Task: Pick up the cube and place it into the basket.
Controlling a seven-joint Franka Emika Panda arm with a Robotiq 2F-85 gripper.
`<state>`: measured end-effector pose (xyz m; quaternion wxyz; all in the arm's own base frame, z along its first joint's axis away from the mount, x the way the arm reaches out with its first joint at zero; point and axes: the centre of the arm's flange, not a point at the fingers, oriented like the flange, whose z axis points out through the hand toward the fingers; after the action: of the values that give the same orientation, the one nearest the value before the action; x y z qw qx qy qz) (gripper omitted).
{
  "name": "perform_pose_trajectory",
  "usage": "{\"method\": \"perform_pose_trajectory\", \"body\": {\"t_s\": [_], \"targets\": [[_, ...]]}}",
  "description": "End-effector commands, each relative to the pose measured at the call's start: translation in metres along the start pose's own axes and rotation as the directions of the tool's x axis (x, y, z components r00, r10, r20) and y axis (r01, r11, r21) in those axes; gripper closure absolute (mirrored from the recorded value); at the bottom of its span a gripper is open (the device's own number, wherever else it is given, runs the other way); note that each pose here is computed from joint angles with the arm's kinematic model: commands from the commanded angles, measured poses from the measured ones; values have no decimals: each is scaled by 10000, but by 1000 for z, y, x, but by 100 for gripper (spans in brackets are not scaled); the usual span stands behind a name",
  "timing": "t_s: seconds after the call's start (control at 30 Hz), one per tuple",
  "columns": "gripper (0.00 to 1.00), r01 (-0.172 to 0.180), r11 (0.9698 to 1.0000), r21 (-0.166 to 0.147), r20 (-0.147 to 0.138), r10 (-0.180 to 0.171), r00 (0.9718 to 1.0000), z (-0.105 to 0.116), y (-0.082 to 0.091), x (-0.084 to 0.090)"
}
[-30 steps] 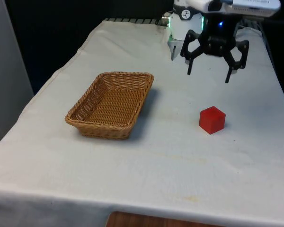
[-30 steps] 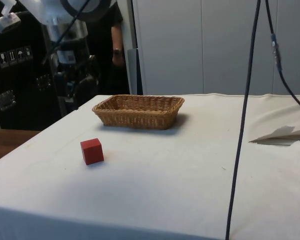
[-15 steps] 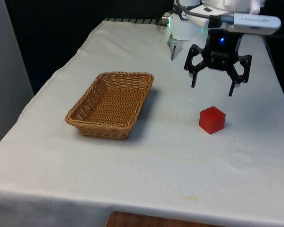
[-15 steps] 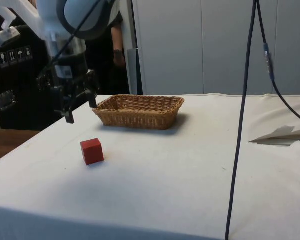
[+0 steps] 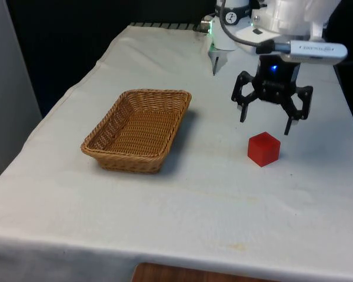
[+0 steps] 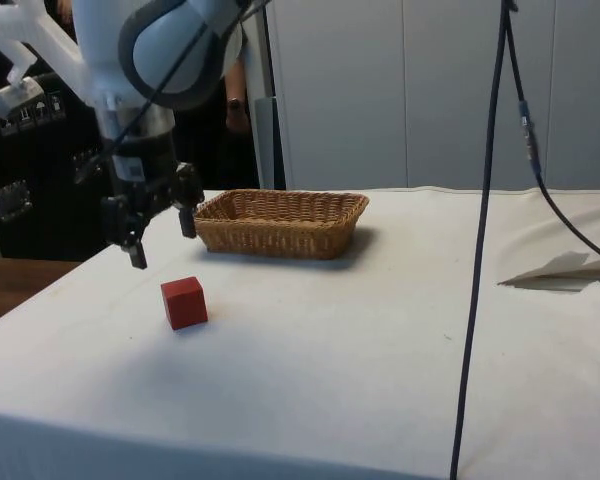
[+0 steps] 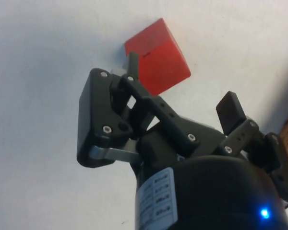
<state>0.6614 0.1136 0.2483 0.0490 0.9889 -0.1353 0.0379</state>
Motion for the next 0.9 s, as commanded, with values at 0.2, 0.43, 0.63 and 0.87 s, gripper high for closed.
{"method": "perform_pose_trajectory", "body": {"t_s": [0.2, 0.43, 0.63, 0.87], "targets": [[0, -507, 9986, 159, -72, 508, 9987, 17, -5, -2], [0, -934, 9955, 138, -100, 935, 9956, 32, -8, -4], [0, -1390, 9902, 105, -129, 1391, 9902, 45, -11, -6], [0, -1713, 9852, 99, -144, 1714, 9851, 50, -14, -11]]}}
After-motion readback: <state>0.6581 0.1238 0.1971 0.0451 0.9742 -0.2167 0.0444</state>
